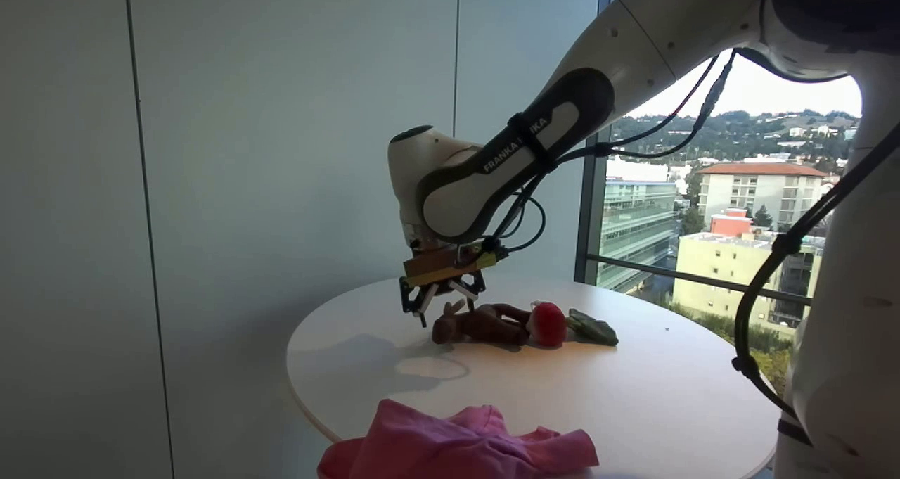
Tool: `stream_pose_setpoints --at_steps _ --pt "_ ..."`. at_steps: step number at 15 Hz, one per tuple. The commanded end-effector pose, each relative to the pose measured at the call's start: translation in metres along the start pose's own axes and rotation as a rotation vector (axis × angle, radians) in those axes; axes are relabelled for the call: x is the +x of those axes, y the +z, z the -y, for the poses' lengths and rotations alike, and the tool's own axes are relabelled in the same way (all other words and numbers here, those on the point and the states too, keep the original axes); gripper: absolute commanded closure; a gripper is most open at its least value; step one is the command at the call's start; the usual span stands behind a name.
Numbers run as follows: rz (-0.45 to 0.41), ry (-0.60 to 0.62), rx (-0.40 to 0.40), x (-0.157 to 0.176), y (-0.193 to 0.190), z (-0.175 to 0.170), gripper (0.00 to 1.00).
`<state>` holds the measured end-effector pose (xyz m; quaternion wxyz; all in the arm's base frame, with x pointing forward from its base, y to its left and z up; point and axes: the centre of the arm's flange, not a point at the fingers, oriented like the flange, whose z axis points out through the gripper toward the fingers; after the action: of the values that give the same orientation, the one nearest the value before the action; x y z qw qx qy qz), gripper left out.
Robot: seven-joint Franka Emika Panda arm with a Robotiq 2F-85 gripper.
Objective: Move the turnip plush toy, the moose toy and the pink shirt to the right
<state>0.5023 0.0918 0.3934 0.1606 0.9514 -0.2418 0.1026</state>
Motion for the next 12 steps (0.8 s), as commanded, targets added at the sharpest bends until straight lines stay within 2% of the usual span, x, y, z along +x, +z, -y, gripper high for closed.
stream_pose_setpoints --at_steps 1,3,4,10,12 --pt "0.015 -0.003 0.016 0.004 -0.004 -0.010 0.00" --pt "0.099 0.011 0.102 0.003 -0.002 -0.012 0.00" --pt "0.086 0.013 0.108 0.002 0.004 -0.011 0.00" --pt "0.098 0.038 0.066 0.001 0.042 -0.012 0.00" --pt "0.060 0.051 0.063 0.003 0.052 -0.014 0.00"
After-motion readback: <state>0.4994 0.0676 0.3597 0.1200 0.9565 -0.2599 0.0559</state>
